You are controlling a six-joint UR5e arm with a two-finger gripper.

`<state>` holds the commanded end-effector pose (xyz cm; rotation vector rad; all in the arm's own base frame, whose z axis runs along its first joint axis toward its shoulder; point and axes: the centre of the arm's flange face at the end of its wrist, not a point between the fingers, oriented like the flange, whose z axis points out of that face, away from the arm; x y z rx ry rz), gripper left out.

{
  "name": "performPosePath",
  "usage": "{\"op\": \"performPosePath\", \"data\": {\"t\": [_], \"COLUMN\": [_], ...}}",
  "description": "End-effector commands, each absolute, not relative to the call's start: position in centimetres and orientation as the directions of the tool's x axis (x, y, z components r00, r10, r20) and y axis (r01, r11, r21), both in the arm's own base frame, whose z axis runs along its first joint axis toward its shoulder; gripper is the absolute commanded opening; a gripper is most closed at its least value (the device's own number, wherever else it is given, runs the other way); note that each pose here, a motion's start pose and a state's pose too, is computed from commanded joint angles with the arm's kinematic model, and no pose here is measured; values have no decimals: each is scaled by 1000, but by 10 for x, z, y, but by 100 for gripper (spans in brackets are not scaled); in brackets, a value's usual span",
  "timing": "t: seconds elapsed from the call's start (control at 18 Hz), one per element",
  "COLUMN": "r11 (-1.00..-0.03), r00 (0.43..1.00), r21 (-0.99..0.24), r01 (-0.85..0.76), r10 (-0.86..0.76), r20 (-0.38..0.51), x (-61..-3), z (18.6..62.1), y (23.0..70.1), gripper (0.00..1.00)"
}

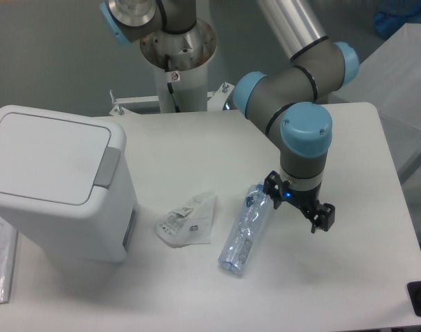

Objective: Open the trash can

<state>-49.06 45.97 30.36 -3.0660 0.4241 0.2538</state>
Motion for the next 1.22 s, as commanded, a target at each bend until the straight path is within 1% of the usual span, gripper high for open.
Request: {"op": "performPosePath", "data": {"t": [0.56, 0.72, 1.0, 1.06, 1.22], "r11": [-962, -970, -975, -966, -952], "r00": [949, 959, 985, 993, 1000], "r21": [-19, -36, -173, -239, -305], "r01": [-273, -238, -138, -103, -5], "r10": [-266, -229, -117, -84, 4], "r20": [-168, -167, -126, -88, -29], "x": [-488, -483, -464, -460, -446], "z": [306, 310, 324, 327, 335], "y": [462, 465, 483, 489, 502], "gripper": [100, 100, 100, 100, 100]}}
